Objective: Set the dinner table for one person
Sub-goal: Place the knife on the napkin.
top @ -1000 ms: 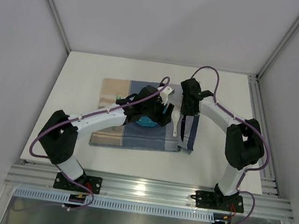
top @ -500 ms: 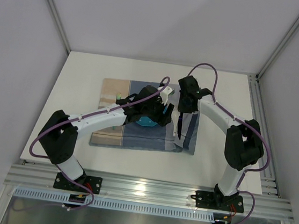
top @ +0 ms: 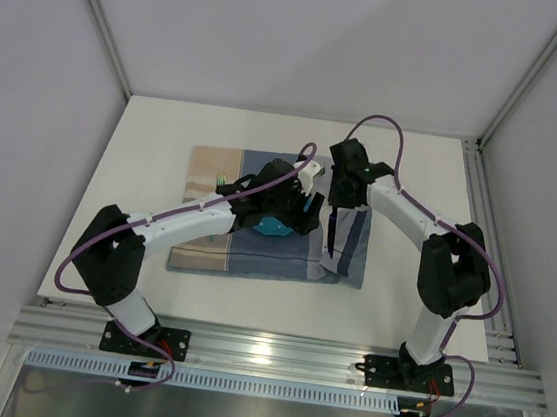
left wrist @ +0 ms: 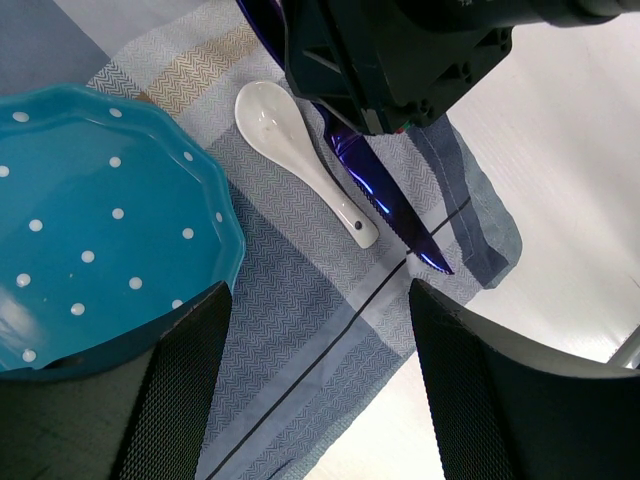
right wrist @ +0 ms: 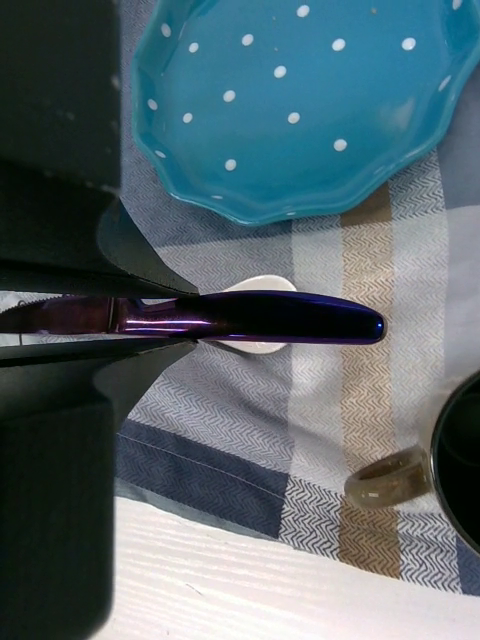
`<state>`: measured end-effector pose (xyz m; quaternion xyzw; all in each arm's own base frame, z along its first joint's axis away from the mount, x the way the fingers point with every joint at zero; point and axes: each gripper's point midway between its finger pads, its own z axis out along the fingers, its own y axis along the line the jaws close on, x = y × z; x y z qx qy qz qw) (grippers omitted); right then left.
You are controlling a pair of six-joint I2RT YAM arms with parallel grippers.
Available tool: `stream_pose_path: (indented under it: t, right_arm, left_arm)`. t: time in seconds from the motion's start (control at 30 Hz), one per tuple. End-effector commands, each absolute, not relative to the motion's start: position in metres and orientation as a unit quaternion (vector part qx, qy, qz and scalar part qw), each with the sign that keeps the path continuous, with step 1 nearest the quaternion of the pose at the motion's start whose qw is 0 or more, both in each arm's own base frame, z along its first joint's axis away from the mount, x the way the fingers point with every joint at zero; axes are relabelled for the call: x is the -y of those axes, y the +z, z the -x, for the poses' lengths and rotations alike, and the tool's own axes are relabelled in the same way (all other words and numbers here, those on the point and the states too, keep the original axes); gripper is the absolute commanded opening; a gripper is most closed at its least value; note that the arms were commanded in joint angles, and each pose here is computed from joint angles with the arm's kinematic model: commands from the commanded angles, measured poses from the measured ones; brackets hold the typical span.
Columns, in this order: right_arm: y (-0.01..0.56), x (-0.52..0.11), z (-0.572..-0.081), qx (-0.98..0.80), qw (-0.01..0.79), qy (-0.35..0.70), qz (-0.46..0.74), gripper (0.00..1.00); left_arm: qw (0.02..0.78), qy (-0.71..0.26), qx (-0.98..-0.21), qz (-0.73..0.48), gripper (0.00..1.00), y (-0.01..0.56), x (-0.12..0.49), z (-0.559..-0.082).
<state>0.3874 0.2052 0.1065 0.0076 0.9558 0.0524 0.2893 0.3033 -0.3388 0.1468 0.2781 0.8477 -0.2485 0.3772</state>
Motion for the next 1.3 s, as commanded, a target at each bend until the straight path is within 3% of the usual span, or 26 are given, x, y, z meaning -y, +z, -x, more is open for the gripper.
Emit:
stream_pose_path:
  t: [0.0,0.43,1.27]
  right_arm:
    - [0.128,-0.226,-0.395,-0.945,0.316,0.085,-0.002,0.0]
    - [0.084,-0.244,-0.394,-0.957,0.279,0.08,0.015,0.0]
    - [0.053,-0.261,-0.403,-0.962,0.26,0.071,0.029,0.0]
  left_arm:
    - [0.414,-0.269,-0.821,-0.286,0.76,0.179,0.345,-0.305]
    - [0.416,-0.266,-0.821,-0.286,0.76,0.18,0.342,-0.304]
    - [0.415,-0.259,-0.823,-0.288,0.75,0.177,0.341,-0.305]
